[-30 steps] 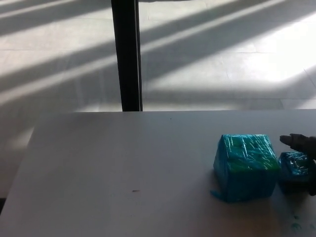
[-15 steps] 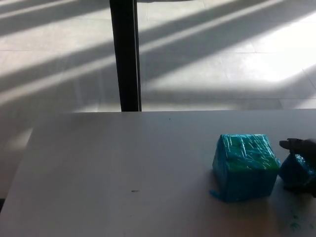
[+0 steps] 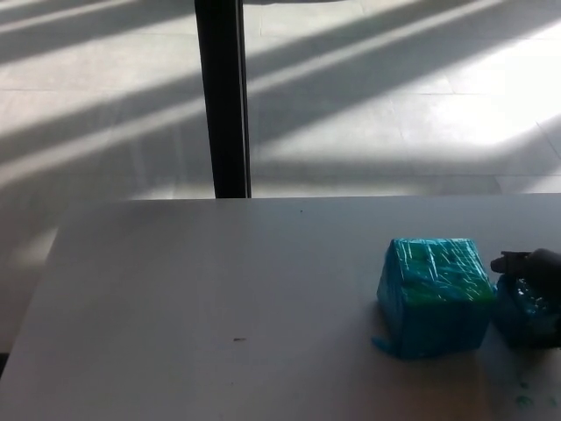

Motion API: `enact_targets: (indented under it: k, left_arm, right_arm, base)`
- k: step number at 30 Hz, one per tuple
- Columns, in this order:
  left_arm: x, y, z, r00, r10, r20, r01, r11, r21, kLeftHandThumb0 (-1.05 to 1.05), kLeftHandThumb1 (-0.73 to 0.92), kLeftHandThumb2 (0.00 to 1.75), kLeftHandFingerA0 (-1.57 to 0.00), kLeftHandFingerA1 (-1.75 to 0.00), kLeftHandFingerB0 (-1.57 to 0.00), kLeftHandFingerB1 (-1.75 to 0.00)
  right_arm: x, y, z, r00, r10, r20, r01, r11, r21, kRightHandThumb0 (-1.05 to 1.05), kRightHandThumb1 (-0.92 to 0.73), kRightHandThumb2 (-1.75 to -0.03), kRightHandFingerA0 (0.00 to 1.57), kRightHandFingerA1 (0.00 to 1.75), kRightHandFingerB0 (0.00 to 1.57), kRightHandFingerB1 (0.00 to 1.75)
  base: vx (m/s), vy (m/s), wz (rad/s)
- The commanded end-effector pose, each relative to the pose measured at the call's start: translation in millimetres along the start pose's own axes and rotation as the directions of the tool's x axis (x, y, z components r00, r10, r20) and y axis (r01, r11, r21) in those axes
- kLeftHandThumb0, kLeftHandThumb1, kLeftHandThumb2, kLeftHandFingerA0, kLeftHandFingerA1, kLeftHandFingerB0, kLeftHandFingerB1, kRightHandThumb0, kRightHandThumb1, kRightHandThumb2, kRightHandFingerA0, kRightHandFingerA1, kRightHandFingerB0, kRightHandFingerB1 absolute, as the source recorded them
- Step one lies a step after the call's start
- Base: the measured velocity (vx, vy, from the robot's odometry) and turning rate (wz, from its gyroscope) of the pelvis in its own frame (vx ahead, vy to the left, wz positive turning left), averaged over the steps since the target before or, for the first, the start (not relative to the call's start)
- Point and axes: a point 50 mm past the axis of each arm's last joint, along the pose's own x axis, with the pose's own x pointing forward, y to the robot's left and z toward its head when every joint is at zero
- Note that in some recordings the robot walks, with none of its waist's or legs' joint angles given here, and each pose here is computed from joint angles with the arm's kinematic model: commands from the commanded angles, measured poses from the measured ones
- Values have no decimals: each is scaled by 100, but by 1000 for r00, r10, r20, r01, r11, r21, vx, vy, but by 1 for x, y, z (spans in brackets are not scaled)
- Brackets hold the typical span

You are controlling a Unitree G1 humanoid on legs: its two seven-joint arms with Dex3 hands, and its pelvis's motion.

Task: The robot uses its right hand to pick up the small cube kept on the middle on the desk and place it on the bigger cube kept next to it

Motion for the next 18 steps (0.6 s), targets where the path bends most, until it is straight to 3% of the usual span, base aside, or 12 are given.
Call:
enact_targets:
  k: [1, 5, 6, 10, 11, 12, 13, 14, 15, 16, 17, 18]
  left_arm:
    - [-2, 6, 0, 1000, 11, -11, -11, 1000, -8, -72, 67, 61, -48, -64, -53, -45]
    - [-2, 6, -1, 1000, 7, -20, -7, 1000, -10, -72, 68, 61, -47, -62, -50, -43]
    - [-2, 6, 0, 1000, 9, -16, -9, 1000, 1, -72, 69, 61, -47, -62, -50, -43]
    - [-3, 6, 0, 1000, -2, -10, 2, 1000, 8, -72, 69, 61, -45, -63, -50, -45]
    - [-3, 6, -1, 1000, -1, -17, 1, 1000, -9, -72, 69, 61, -45, -62, -50, -44]
    - [-2, 6, 0, 1000, 0, -16, 0, 1000, -9, -72, 68, 61, -47, -62, -51, -43]
    - [-2, 6, 1, 1000, 0, -15, 0, 1000, -6, -72, 68, 61, -47, -62, -51, -43]
    - [-2, 6, 1, 1000, 3, -10, -3, 1000, 5, -72, 68, 61, -48, -62, -53, -44]
    - [-2, 6, 1, 1000, 3, -10, -3, 1000, 6, -72, 68, 61, -48, -62, -53, -44]
    - [-2, 6, 1, 1000, 1, -9, -1, 1000, -6, -72, 68, 61, -48, -63, -53, -44]
    - [-2, 6, 1, 1000, 1, -9, -1, 1000, -7, -72, 68, 61, -48, -63, -53, -44]
    - [-2, 6, 1, 1000, 3, -8, -3, 1000, -7, -75, 57, 101, -46, -66, -51, -57]
  right_arm:
    - [-5, 3, -12, 991, 7, -136, -38, 973, -228, -25, -45, -60, 0, 1, 23, 36]
    - [-7, 7, -15, 987, -1, -158, -42, 962, -270, -26, -53, -56, 0, 0, 28, 32]
    - [-6, 10, -16, 983, 19, -182, -75, 948, -309, -35, -54, -66, 0, 0, 19, 36]
    - [-6, 16, -18, 978, 39, -203, -112, 925, -364, -34, -58, -67, 0, 0, 18, 37]
    - [-5, 19, -19, 975, 31, -221, -122, 904, -410, -35, -64, -58, 0, 8, 19, 34]
    - [-4, 21, -20, 974, 29, -226, -123, 900, -417, -34, -65, -60, 0, 37, 19, 34]
    - [-3, 24, -22, 973, 26, -230, -124, 898, -421, -34, -65, -60, 0, 37, 19, 34]
    - [-3, 27, -22, 974, 28, -226, -129, 887, -444, -35, -67, -60, 16, 81, 16, 32]
    - [-3, 27, -22, 974, 27, -226, -129, 885, -448, -35, -67, -60, 16, 81, 16, 32]
    - [-3, 30, -23, 978, 20, -206, -120, 866, -486, -30, -70, -60, 45, 121, 15, 31]
    - [-3, 30, -24, 979, 19, -204, -119, 863, -491, -30, -70, -60, 45, 121, 15, 31]
    - [-4, 33, -24, 988, -27, -151, -55, 857, -512, -33, -69, -62, 67, 141, 20, 31]
  base:
    - [0, 0, 0]
    - [0, 0, 0]
    - [0, 0, 0]
    - [0, 0, 0]
    - [0, 0, 0]
    - [0, 0, 0]
    - [0, 0, 0]
    - [0, 0, 0]
    - [0, 0, 0]
    - [0, 0, 0]
    - [0, 0, 0]
    - [0, 0, 0]
